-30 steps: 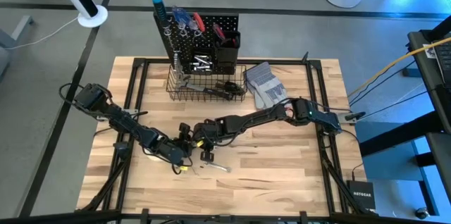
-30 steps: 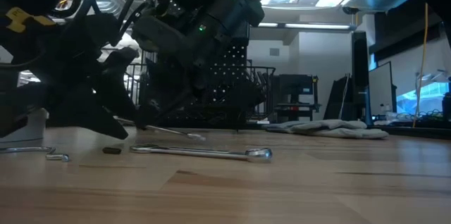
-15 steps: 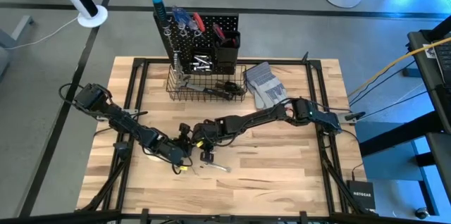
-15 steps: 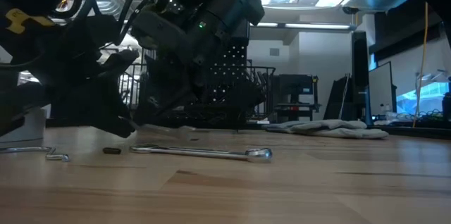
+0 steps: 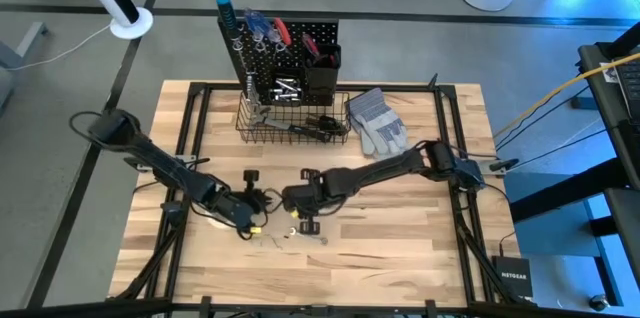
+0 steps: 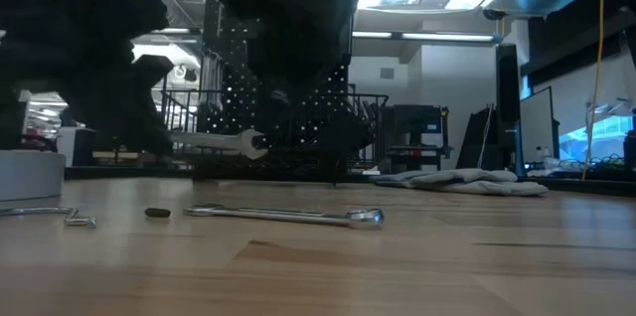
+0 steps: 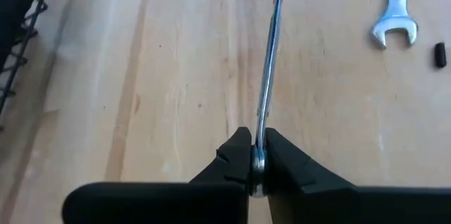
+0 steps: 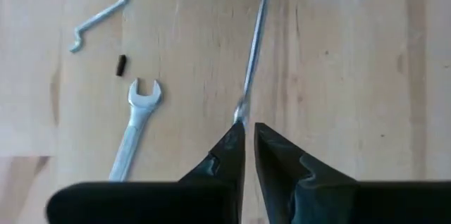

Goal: Hang tools onto peg board
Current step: Hang the wrench on the peg board

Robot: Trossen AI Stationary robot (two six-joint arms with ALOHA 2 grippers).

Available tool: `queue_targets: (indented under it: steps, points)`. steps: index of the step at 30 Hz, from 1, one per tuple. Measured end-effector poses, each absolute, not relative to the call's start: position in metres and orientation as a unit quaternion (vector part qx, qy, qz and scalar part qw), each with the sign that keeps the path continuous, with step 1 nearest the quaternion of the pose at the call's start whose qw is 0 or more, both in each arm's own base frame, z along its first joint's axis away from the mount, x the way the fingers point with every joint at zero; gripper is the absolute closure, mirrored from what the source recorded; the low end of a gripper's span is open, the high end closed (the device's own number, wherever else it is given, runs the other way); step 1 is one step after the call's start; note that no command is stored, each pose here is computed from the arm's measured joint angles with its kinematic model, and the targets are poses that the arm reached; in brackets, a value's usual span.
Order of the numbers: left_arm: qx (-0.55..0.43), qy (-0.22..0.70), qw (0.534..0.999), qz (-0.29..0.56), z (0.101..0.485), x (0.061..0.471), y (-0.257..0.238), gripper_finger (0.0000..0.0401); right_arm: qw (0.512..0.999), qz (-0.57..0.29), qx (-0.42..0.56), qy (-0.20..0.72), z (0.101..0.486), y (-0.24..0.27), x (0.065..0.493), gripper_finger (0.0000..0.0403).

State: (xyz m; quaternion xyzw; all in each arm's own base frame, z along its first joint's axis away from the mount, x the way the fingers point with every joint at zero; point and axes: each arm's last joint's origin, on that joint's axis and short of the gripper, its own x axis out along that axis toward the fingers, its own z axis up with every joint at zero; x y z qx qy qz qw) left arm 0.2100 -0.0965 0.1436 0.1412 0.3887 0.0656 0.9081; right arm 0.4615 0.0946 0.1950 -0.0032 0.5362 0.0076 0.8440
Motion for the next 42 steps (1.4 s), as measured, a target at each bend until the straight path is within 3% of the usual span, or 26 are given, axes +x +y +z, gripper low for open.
queue_targets:
  steps: [5, 11, 22, 34, 38, 42]
  points:
    - [0.107, 0.389, 0.912, 0.076, 0.149, 0.205, -0.094, 0.0385, 0.853, -0.003, -0.038, 0.52, 0.196, 0.109, 0.46, 0.0363]
    - [0.088, 0.393, 0.911, 0.086, 0.146, 0.205, -0.09, 0.0389, 0.859, -0.084, -0.075, 0.499, 0.196, 0.108, 0.461, 0.0363]
    - [0.078, 0.39, 0.914, 0.085, 0.146, 0.207, -0.088, 0.0388, 0.864, -0.061, -0.063, 0.496, 0.184, 0.11, 0.468, 0.0361]
    - [0.076, 0.385, 0.916, 0.084, 0.149, 0.208, -0.09, 0.0385, 0.855, -0.051, -0.052, 0.514, 0.174, 0.101, 0.467, 0.0246]
    - [0.08, 0.385, 0.916, 0.082, 0.149, 0.208, -0.09, 0.0388, 0.846, -0.051, -0.06, 0.528, 0.168, 0.097, 0.464, 0.0254]
    - [0.081, 0.386, 0.915, 0.082, 0.149, 0.208, -0.09, 0.0385, 0.848, -0.048, -0.061, 0.524, 0.169, 0.098, 0.465, 0.0296]
